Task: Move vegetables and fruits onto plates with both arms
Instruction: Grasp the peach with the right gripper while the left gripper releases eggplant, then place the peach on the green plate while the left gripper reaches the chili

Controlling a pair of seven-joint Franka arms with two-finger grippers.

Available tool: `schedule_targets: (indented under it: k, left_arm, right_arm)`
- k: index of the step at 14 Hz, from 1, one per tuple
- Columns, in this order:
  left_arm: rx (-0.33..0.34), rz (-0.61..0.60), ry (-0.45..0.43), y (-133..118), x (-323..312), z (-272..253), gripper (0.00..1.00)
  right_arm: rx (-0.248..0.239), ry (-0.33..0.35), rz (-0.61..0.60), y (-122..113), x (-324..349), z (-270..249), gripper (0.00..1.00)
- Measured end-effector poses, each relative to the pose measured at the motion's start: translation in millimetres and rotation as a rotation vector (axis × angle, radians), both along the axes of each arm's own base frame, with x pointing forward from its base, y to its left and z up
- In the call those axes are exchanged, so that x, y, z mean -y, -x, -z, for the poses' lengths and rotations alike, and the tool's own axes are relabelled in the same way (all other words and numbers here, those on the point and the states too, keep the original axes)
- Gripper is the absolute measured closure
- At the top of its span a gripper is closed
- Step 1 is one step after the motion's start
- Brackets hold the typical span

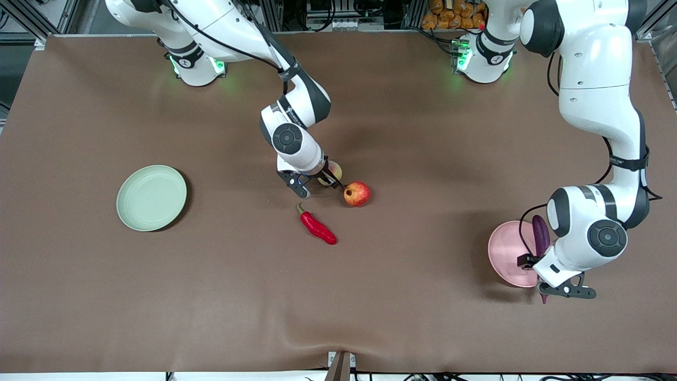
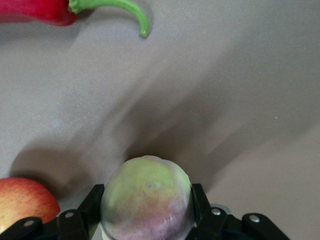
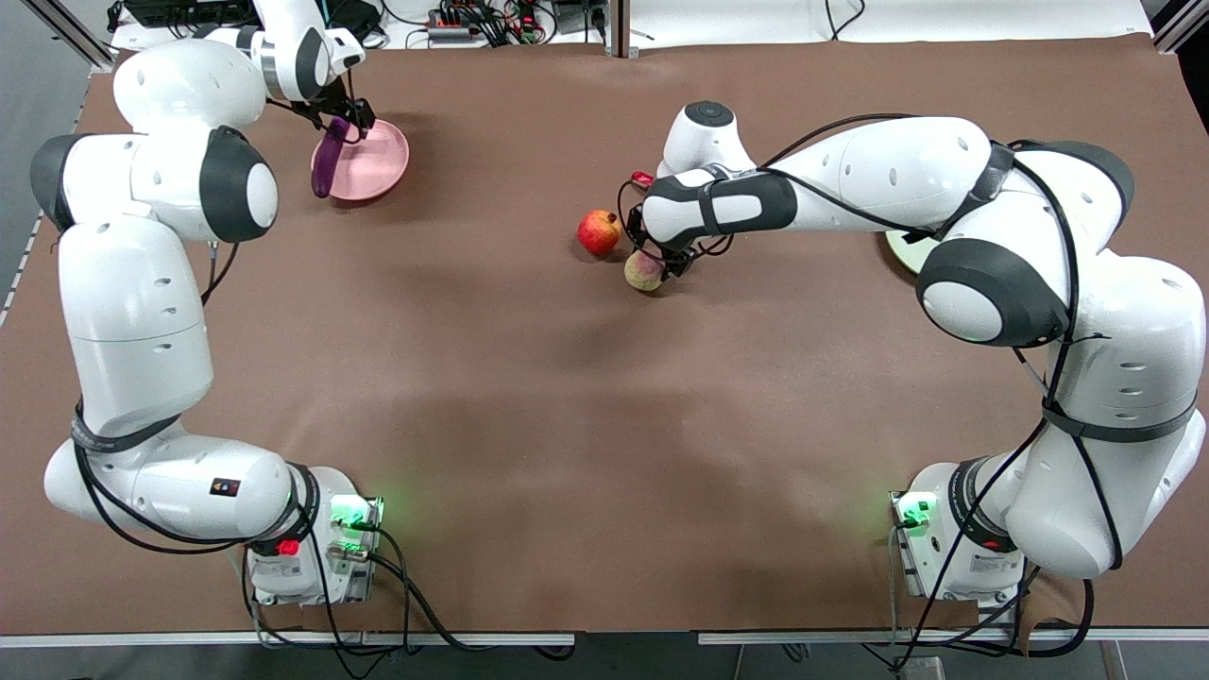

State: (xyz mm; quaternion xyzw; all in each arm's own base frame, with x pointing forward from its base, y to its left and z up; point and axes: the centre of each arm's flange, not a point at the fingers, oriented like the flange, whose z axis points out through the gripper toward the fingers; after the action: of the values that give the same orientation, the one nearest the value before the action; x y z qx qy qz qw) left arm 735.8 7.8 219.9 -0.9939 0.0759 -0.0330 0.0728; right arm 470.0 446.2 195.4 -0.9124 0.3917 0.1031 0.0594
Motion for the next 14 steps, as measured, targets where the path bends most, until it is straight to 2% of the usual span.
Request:
schedule_targets:
  k: [1, 3, 5, 7, 9, 12, 14]
  left_arm:
    - [0.003, 0.001, 0.001, -0.7, 1.3, -3.1, 0.00]
    - [-0.002, 0.001, 0.003, -0.6, 2.5, -11.3, 0.00]
    - [-0.012, -0.001, 0.008, 0.2, 5.7, -28.6, 0.00]
    - [-0.011, 0.001, 0.015, 1.1, 11.4, -55.4, 0.00]
    - [-0.006, -0.016, 0.028, 3.4, 26.0, -79.9, 0.00]
    - [-0.001, -0.116, 0.058, 11.1, 88.7, -96.8, 0.00]
    - [0.014, -0.195, 0.076, 21.1, 150.0, -100.5, 0.00]
  right_arm:
    - [-0.013, 0.006, -0.002, 0.1, 0.8, -0.5, 0.25]
    - [-0.078, 0.033, -0.011, -5.1, 5.8, -10.9, 0.25]
    - [-0.164, 0.048, -0.027, -29.5, 25.5, -49.5, 0.25]
    - [-0.213, 0.023, -0.091, -63.8, 75.0, -106.8, 0.25]
    - [-0.216, -0.008, -0.209, -89.3, 147.2, -160.2, 0.25]
    - [-0.146, 0.022, -0.368, -108.0, 253.1, -231.2, 0.25]
    - [-0.113, 0.034, -0.477, -113.9, 313.4, -253.3, 0.25]
